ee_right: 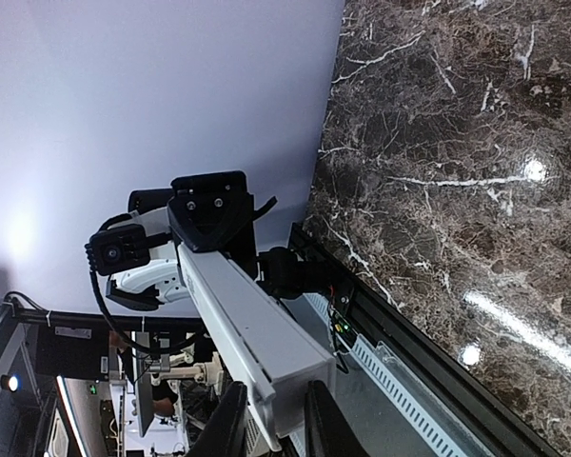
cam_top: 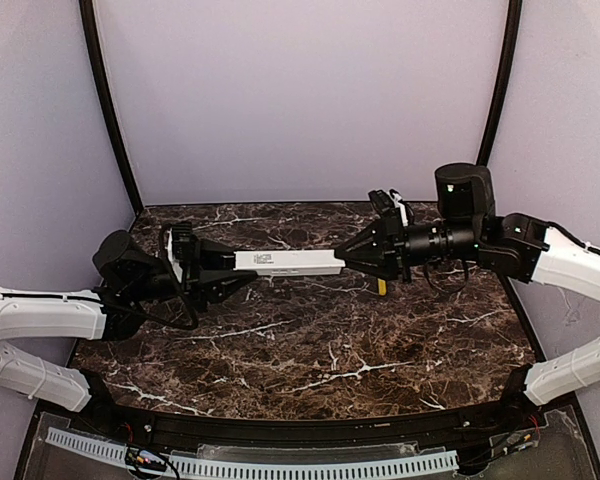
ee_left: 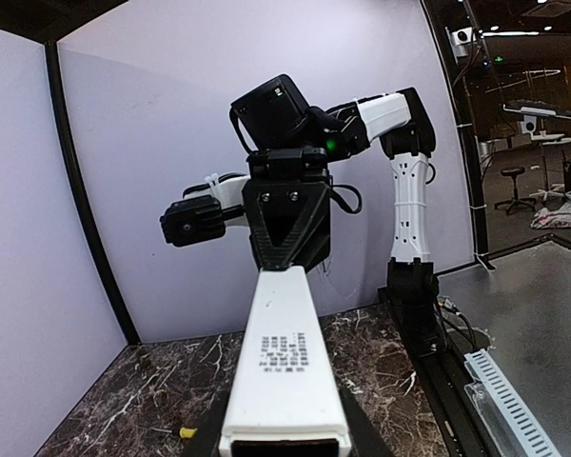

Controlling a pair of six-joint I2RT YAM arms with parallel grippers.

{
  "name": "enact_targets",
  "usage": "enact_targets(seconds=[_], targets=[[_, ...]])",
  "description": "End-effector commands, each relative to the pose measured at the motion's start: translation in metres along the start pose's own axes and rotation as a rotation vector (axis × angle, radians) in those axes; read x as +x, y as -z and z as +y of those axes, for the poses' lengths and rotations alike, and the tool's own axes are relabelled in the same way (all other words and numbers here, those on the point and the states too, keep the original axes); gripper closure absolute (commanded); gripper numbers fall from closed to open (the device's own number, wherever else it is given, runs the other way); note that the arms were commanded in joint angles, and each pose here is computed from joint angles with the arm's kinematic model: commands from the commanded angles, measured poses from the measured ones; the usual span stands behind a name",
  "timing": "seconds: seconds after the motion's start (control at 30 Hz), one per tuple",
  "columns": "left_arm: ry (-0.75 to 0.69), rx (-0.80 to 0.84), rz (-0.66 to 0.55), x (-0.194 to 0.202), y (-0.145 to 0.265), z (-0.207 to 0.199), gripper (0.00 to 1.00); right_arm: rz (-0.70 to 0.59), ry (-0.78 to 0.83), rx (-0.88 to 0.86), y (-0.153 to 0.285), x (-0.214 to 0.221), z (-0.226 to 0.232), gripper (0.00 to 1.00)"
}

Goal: Unload the batteries from the remote control

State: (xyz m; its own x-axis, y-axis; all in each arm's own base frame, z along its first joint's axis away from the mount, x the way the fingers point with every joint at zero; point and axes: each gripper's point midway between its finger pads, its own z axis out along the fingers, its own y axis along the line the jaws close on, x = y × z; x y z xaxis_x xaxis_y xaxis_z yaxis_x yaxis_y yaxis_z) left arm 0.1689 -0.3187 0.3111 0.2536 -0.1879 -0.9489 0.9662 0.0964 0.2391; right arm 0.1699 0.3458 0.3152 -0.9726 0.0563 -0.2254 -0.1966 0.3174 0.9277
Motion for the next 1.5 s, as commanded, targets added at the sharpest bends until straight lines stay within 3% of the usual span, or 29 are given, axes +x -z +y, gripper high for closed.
enact_targets(seconds=[0.0,0.47,0.87,1.47], targets=[[-0.022,-0.02,0.006,0.0,0.0,0.005,1.0,0.004,0.023,-0.022,0.0,-0.004,0.012,0.8],[-0.024,-0.022,0.031,0.006,0.0,0.005,1.0,0.009,0.014,-0.009,-0.002,-0.004,0.008,1.0],[-0.023,-0.025,0.046,0.01,0.001,0.005,1.0,0.002,0.027,-0.018,-0.001,-0.005,0.012,1.0],[-0.013,-0.041,0.069,0.018,0.005,0.004,1.0,-0.14,0.159,-0.093,0.007,-0.04,0.056,1.0]])
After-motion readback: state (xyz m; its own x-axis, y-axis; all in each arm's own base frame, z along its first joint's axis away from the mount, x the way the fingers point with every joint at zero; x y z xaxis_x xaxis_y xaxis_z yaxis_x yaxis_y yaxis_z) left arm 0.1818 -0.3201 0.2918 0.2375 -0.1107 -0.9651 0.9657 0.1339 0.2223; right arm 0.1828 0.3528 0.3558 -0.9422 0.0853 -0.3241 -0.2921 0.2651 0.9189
